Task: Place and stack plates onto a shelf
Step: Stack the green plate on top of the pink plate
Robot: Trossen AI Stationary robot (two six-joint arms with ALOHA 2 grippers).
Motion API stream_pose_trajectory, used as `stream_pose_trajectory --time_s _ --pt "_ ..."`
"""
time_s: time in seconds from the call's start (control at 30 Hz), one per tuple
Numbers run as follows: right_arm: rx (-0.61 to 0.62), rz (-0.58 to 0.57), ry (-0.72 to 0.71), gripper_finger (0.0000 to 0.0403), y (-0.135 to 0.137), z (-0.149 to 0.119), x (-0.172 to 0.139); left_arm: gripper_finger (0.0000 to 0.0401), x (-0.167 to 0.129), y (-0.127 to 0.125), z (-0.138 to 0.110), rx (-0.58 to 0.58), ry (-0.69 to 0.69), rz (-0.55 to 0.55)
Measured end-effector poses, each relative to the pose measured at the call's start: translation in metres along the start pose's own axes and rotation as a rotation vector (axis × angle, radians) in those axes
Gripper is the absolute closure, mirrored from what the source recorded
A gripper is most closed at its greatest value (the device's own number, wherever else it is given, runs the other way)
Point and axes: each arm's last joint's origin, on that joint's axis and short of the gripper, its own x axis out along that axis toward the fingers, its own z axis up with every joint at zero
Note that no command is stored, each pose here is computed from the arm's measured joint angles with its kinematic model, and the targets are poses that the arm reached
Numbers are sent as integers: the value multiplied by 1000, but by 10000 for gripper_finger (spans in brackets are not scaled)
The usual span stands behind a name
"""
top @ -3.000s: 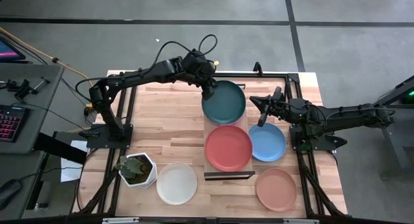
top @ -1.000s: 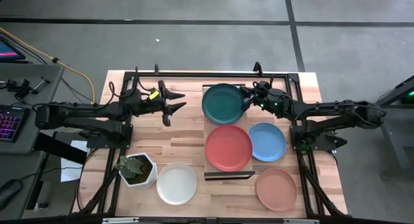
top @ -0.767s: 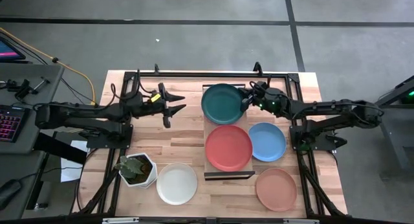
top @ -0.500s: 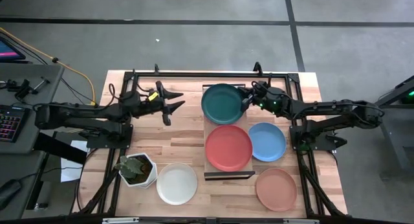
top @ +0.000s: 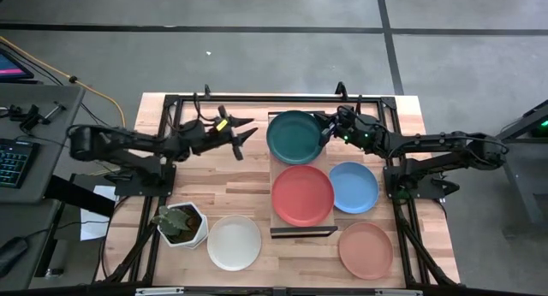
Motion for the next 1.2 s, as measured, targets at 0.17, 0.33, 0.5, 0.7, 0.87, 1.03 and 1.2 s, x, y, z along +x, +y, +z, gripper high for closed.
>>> stream_pose_trajectory --time_s 0.17,0.33,0.5,0.7,0.87,1.03,1.2 --pt "-11 -3 23 403 -1 -2 0 256 10 -4 -16 39 -29 -23" --pt "-30 -5 37 403 -1 -4 0 256 15 -6 -25 48 -76 -119" --pt "-28 -5 36 403 -1 -4 0 256 20 -3 -28 -1 -73 -127" --pt "-27 -5 36 403 -1 -3 0 256 27 -4 -33 -35 -53 -166" --pt "-28 -4 37 403 -1 -4 0 256 31 -4 -38 -41 -36 -158" --pt "-29 -4 37 403 -1 -4 0 256 31 -5 -41 -41 -18 -158" --pt "-29 -2 37 403 -1 -4 0 256 31 -5 -43 -41 -5 -159"
